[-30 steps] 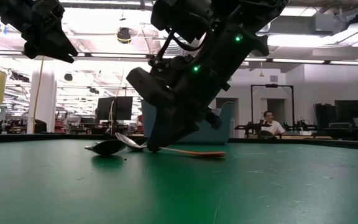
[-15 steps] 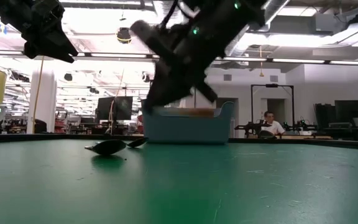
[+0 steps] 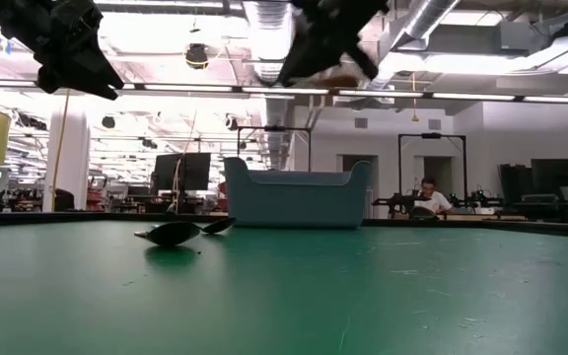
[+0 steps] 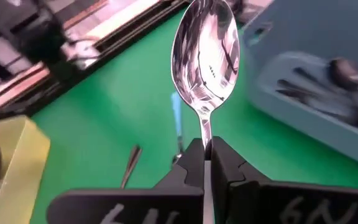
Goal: Sort silverware by color (type)
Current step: Put the orange spoon into the blue bin
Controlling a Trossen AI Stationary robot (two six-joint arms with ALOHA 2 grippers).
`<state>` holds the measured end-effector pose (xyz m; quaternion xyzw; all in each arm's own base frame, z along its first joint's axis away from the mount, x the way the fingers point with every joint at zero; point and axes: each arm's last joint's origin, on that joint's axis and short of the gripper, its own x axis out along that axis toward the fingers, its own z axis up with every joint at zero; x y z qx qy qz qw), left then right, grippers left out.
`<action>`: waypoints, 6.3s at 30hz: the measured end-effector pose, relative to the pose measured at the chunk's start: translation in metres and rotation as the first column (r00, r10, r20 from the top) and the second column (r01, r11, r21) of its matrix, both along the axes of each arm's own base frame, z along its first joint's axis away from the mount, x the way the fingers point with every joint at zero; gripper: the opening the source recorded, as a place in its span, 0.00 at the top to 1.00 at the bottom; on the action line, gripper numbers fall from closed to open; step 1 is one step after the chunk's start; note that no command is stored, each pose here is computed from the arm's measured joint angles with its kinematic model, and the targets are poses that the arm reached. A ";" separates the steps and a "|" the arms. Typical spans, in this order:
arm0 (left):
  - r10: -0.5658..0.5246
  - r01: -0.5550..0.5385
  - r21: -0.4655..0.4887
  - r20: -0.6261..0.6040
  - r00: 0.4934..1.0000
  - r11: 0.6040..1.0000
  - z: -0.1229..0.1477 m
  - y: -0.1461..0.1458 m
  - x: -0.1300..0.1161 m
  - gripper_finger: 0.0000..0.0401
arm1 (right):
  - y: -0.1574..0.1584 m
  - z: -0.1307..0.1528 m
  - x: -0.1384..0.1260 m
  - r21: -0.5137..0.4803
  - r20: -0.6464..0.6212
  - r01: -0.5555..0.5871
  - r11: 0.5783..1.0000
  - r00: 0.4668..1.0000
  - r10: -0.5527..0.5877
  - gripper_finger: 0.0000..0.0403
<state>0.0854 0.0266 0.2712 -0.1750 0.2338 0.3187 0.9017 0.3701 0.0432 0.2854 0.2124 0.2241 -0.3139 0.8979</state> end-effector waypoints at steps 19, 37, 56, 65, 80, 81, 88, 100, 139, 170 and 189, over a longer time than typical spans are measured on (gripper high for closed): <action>0.017 -0.017 0.004 0.003 1.000 1.000 0.000 0.000 0.000 0.58 | 0.043 0.005 -0.116 0.133 -0.346 0.489 0.862 0.838 -0.422 0.97; 0.023 -0.023 0.011 0.000 1.000 1.000 0.000 0.001 0.000 0.58 | 0.107 -0.007 -0.166 0.210 -0.511 0.604 0.768 0.738 -0.441 0.97; 0.048 -0.047 0.034 -0.007 0.999 0.998 0.000 0.001 -0.001 0.58 | 0.188 -0.050 -0.190 0.126 -0.704 -0.089 0.988 0.694 0.152 0.97; 0.066 -0.066 0.037 -0.002 0.998 0.997 0.000 0.002 -0.001 0.58 | 0.199 -0.066 -0.191 0.187 -0.843 -0.403 0.896 0.402 0.356 0.97; 0.150 -0.150 0.053 0.015 0.989 0.987 0.001 0.004 -0.002 0.58 | 0.224 -0.061 -0.196 0.100 -0.717 -0.613 0.783 0.501 0.484 0.97; 0.151 -0.152 0.050 0.016 0.988 0.987 0.001 0.004 -0.002 0.58 | 0.228 -0.061 -0.196 0.111 -0.697 -0.629 0.770 0.503 0.511 0.97; 0.192 -0.193 0.074 0.019 0.981 0.978 0.001 0.005 -0.003 0.58 | 0.241 -0.062 -0.211 0.185 -0.684 -0.669 0.720 0.439 0.583 0.97; 0.200 -0.201 0.068 0.025 0.980 0.977 0.001 0.005 -0.003 0.58 | 0.217 -0.061 -0.243 0.300 -0.655 -0.674 0.675 0.369 0.660 0.98; 0.232 -0.234 0.059 0.041 0.972 0.970 0.002 0.005 -0.003 0.58 | 0.185 -0.080 -0.222 0.418 -0.499 -0.766 0.488 0.255 0.828 0.98; 0.261 -0.264 0.062 0.051 0.964 0.963 0.002 0.006 -0.004 0.58 | 0.158 -0.130 -0.217 0.449 -0.484 -0.780 0.436 0.198 0.852 0.97; 0.261 -0.264 0.062 0.051 0.964 0.963 0.002 0.006 -0.004 0.58 | 0.155 -0.131 -0.217 0.462 -0.499 -0.717 0.523 0.278 0.821 0.86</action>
